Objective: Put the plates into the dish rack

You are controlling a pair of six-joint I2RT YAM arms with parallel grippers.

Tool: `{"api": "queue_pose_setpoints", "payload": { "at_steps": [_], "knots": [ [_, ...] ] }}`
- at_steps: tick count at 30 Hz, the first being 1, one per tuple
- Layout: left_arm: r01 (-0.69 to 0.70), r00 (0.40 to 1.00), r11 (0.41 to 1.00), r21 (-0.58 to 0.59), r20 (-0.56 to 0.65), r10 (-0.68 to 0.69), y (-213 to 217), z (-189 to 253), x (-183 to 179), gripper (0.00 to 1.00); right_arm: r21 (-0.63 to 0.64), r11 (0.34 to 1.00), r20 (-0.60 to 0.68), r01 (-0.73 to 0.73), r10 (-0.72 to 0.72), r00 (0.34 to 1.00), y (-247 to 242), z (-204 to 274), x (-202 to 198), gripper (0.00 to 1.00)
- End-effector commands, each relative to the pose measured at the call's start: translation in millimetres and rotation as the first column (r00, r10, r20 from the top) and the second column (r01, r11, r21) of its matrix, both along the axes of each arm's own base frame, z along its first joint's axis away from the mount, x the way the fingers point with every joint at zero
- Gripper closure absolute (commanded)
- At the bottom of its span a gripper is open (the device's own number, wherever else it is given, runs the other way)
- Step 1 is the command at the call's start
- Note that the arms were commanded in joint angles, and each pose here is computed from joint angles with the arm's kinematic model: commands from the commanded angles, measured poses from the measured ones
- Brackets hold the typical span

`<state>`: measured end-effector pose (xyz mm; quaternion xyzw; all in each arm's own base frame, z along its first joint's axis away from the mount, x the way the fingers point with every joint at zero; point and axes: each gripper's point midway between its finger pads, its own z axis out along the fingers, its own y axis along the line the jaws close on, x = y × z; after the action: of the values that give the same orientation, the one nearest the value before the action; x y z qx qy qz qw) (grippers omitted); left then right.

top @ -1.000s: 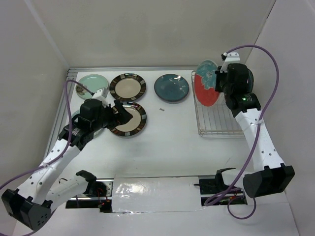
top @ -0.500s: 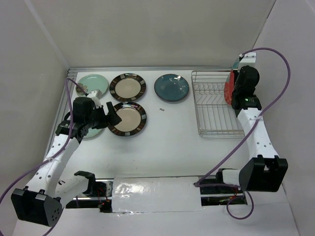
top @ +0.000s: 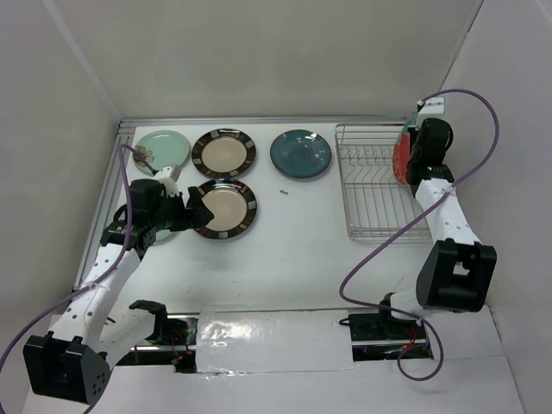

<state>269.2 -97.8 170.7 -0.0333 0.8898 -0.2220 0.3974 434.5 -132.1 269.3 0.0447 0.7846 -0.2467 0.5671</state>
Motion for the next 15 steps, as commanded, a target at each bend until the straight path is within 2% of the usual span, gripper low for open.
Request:
{"api": "queue_pose_setpoints", "payload": {
  "at_steps": [1,9,11,12,13,15],
  "knots": [
    [0.016,0.997,1.0,-0.005,0.08,-0.016,1,15,10,0.01,-0.051,0.998,0.244,-0.025,0.037,0.969,-3,62,24,1.0],
    [0.015,0.997,1.0,-0.01,0.08,-0.014,1,15,13,0.01,0.008,0.998,0.193,-0.068,0.065,0.979,4,27,53,0.98],
    [0.013,0.997,1.0,-0.015,0.079,-0.012,3,15,13,0.01,0.025,0.997,0.169,-0.067,0.062,0.984,4,21,58,0.92],
    [0.013,0.997,1.0,-0.014,0.07,-0.012,3,13,13,0.01,0.032,0.996,0.183,-0.078,0.071,0.981,10,25,61,0.83],
    [0.013,0.997,1.0,-0.014,0.07,-0.012,3,13,13,0.01,0.038,0.996,0.158,-0.077,0.071,0.985,10,16,62,0.8],
    [0.004,0.998,1.0,-0.014,0.07,-0.003,5,13,14,0.01,0.044,0.996,0.177,-0.072,0.064,0.982,12,26,64,0.73]
  ]
}}
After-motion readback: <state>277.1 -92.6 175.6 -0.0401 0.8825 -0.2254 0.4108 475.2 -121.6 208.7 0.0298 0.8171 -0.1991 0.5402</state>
